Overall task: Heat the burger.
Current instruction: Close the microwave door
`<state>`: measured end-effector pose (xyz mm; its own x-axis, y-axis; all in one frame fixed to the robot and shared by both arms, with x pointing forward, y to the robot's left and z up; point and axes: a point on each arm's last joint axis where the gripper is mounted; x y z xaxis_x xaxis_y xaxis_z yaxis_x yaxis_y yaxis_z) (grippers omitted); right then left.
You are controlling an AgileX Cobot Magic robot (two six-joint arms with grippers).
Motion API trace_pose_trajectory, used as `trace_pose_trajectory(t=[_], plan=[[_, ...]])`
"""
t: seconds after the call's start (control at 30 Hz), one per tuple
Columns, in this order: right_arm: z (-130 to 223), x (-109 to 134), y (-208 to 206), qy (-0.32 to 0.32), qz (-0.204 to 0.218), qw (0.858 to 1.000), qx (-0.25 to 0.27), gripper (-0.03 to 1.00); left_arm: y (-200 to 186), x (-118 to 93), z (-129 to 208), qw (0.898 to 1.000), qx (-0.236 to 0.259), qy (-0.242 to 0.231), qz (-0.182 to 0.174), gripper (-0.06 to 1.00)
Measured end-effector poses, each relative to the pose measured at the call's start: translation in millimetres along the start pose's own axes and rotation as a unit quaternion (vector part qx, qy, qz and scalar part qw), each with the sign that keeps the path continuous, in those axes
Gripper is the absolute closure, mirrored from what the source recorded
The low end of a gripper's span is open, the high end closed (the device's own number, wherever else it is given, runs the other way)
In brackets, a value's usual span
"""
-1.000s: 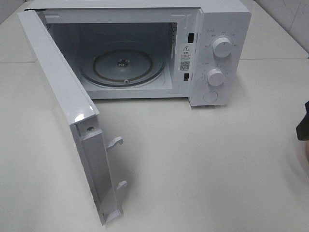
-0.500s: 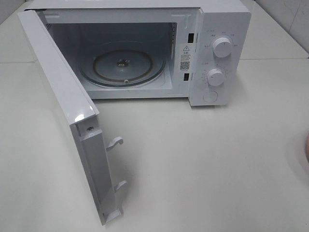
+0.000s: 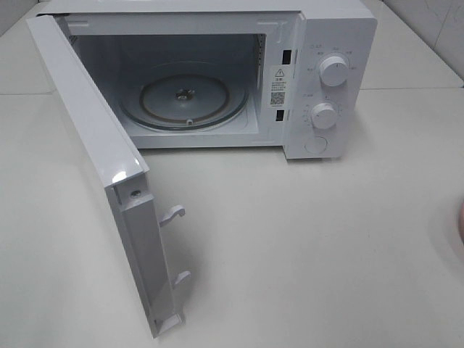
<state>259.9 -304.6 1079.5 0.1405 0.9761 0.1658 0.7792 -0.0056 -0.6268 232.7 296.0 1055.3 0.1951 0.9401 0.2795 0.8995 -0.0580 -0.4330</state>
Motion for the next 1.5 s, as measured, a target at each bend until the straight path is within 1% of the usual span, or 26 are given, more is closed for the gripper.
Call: trace_pose_trajectory(t=[0.1,0.13,0.27,0.37,0.43,0.47,0.5,0.57,0.6,0.63,0.7,0.73,0.8,0.9,1.5], plan=[[4,-3,-5,-0.003,0.005,1.0,-0.013,0.21,0,0,0,1.0,0.0,0.0,0.0,-0.05],[6,-5,-9,-0.005,0.008,1.0,-0.025,0.21,0,0,0,1.0,0.0,0.0,0.0,-0.05],[10,-9,-13,-0.008,0.018,0.999,-0.036,0.2,0,0,0,1.0,0.0,0.0,0.0,-0.05],[14,-13,-18,-0.01,0.026,0.999,-0.047,0.18,0,0,0,1.0,0.0,0.0,0.0,-0.05],[18,-16,-21,-0.012,0.03,0.997,-0.066,0.13,0,0,0,1.0,0.0,0.0,0.0,-0.05],[18,-16,-21,-0.012,0.03,0.997,-0.066,0.13,0,0,0,1.0,0.0,0.0,0.0,-0.05],[23,-18,-19,-0.014,0.031,0.997,-0.075,0.09,0,0,0,1.0,0.0,0.0,0.0,-0.05],[26,-19,-18,-0.014,0.029,0.996,-0.077,0.07,0,0,0,1.0,0.0,0.0,0.0,-0.05],[33,-19,-15,-0.017,0.021,0.996,-0.084,0.03,0,0,0,1.0,0.0,0.0,0.0,-0.05],[33,-19,-15,-0.017,0.021,0.996,-0.084,0.03,0,0,0,1.0,0.0,0.0,0.0,-0.05],[38,-17,-10,-0.027,0.005,0.997,-0.079,-0.01,0,0,0,1.0,0.0,0.0,0.0,-0.05],[38,-17,-10,-0.027,0.005,0.997,-0.079,-0.01,0,0,0,1.0,0.0,0.0,0.0,-0.05],[40,-13,-5,-0.038,-0.016,0.996,-0.076,-0.02,0,0,0,1.0,0.0,0.0,0.0,-0.05],[41,-11,-3,-0.046,-0.027,0.996,-0.075,-0.02,0,0,0,1.0,0.0,0.0,0.0,-0.05],[40,-10,-3,-0.05,-0.027,0.995,-0.079,-0.02,0,0,0,1.0,0.0,0.0,0.0,-0.05]])
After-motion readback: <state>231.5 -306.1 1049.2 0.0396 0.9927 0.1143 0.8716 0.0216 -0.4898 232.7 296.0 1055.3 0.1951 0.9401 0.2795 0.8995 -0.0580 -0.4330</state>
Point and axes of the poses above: a point on each arm's last joint axis where the gripper is mounted, y pointing out along that axis toward the gripper, x along the wrist's bending axis when the last joint is at zero, z = x × y, and after that the axes turned 12 degrees about y, right-handed
